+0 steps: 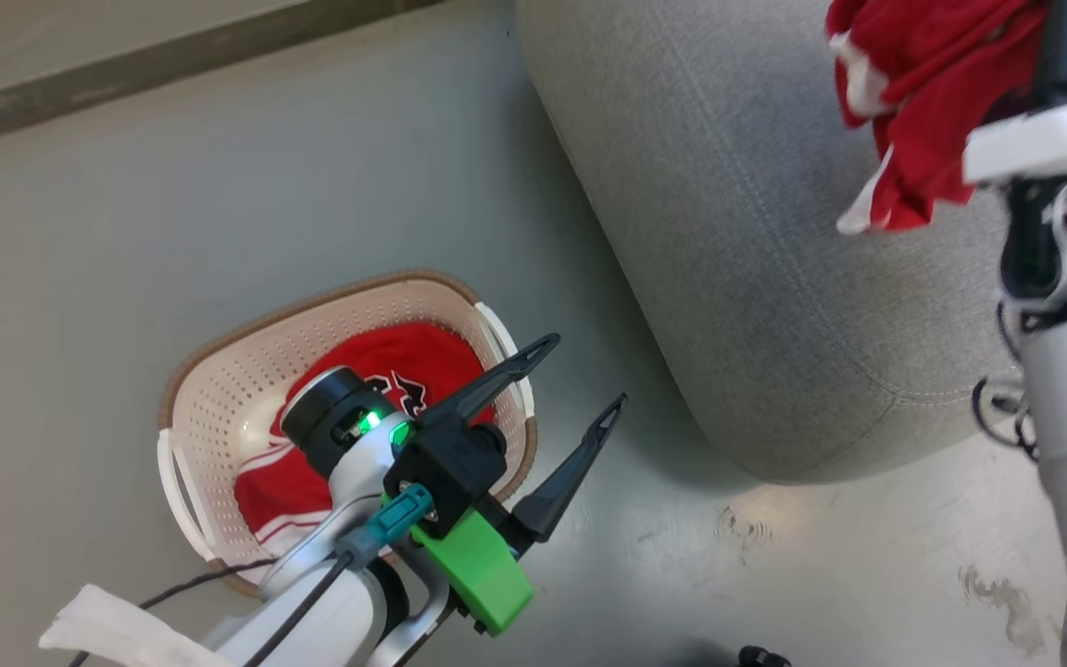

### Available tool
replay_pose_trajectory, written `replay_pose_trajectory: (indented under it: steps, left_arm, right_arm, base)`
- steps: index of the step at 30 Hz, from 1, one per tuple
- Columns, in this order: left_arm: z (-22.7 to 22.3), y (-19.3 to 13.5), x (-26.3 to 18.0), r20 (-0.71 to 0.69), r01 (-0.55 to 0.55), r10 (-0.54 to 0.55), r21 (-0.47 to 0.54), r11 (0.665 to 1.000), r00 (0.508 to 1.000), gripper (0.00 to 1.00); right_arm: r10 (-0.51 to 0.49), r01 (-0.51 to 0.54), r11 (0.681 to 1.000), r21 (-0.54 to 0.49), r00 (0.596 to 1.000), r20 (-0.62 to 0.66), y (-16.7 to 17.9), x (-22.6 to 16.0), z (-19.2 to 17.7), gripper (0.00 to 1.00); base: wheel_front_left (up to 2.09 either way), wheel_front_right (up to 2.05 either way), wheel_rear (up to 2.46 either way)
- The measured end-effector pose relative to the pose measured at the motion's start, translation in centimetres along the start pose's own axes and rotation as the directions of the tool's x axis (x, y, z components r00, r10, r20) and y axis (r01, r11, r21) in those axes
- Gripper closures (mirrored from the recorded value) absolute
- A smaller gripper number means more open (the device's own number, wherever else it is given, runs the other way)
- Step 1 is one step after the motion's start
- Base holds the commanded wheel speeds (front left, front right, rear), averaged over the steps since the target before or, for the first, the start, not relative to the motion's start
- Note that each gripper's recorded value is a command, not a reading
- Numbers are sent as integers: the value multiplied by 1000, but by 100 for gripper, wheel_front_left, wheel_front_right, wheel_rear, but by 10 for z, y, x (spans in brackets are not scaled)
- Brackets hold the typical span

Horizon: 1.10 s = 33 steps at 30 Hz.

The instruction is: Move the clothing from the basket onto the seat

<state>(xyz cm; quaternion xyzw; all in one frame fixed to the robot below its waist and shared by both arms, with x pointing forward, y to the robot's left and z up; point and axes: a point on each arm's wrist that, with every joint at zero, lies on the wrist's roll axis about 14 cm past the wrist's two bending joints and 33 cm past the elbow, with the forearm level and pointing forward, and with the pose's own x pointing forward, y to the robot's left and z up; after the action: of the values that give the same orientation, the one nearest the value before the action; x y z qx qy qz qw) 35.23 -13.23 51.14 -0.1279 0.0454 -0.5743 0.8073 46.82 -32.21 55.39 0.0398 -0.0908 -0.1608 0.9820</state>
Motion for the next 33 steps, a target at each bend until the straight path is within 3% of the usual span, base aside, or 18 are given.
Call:
replay_pose_trajectory:
  steps: [15,22,33]
  left_arm:
    - [-20,26,4,-23,10,-11,-51,999,1000,0]
    - [-32,44,4,-31,-10,7,-71,997,999,0]
    - [-65,68,-5,-88,-48,38,-113,992,995,0]
  right_arm:
    - [-69,71,996,-59,997,25,-24,72,-7,100]
    - [-143,138,988,-65,987,-71,-42,80,-54,100]
    - [-279,274,960,-56,926,-252,-68,60,-137,100]
  base:
    - [0,0,0]
    - [0,0,0]
    - [0,0,0]
